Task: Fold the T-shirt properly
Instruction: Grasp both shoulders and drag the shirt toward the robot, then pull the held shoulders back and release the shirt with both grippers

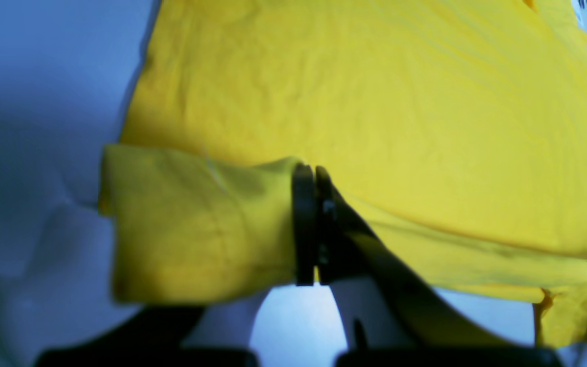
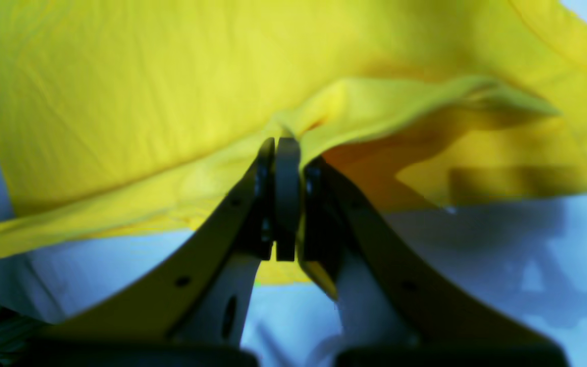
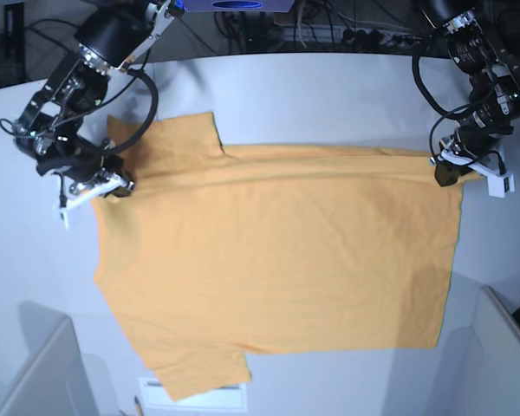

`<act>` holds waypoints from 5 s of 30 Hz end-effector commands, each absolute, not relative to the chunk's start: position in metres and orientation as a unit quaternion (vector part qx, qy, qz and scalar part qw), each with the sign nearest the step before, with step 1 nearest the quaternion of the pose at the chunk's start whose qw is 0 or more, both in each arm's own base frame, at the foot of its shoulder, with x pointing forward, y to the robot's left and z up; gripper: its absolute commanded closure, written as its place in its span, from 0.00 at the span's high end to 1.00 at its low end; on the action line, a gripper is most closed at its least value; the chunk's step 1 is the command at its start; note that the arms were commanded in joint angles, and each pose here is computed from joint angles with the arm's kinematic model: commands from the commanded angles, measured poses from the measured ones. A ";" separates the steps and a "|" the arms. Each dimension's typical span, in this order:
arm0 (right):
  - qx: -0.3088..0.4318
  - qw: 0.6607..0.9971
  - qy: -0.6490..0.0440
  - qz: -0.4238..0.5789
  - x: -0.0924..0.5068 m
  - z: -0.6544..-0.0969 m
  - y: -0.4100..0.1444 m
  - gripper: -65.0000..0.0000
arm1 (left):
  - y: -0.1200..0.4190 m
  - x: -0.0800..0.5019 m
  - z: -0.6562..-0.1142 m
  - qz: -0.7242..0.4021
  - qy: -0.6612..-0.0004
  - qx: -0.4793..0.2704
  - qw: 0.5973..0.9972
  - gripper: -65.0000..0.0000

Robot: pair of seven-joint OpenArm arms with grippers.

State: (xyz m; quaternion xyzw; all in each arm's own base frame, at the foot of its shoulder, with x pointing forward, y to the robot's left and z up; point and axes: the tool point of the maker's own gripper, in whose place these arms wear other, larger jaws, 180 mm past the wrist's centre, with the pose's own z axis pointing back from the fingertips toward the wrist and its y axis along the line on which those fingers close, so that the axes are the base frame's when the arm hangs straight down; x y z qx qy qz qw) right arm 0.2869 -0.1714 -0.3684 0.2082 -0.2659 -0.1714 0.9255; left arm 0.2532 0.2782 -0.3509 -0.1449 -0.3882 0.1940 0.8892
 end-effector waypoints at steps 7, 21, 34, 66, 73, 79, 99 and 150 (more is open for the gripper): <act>0.237 0.913 -0.287 -0.168 0.324 -0.356 -0.168 0.00 | 0.285 0.274 -0.343 0.199 -0.409 -0.154 0.877 0.00; 0.270 0.902 -0.275 -0.195 0.372 -0.362 -0.178 0.00 | 0.270 0.307 -0.367 0.157 -0.370 -0.120 0.908 0.00; 0.251 0.920 -0.266 -0.141 0.400 -0.377 -0.165 0.00 | 0.280 0.332 -0.372 0.159 -0.359 -0.097 0.914 0.00; 0.187 0.901 -0.362 -0.150 0.408 -0.356 -0.213 0.35 | 0.279 0.360 -0.369 0.111 -0.411 -0.057 0.903 0.88; 0.118 0.839 -0.466 -0.253 0.375 -0.331 -0.262 0.36 | 0.306 0.338 -0.353 0.157 -0.448 -0.038 0.879 1.00; 0.089 0.805 -0.496 -0.314 0.331 -0.326 -0.283 0.36 | 0.307 0.296 -0.347 0.218 -0.473 -0.095 0.848 1.00; 0.160 0.788 -0.373 -0.463 0.261 -0.418 -0.275 0.58 | 0.311 0.238 -0.400 0.317 -0.418 -0.122 0.843 1.00; 0.213 0.797 -0.400 -0.399 0.327 -0.337 -0.255 0.00 | 0.320 0.283 -0.359 0.271 -0.436 -0.129 0.849 0.00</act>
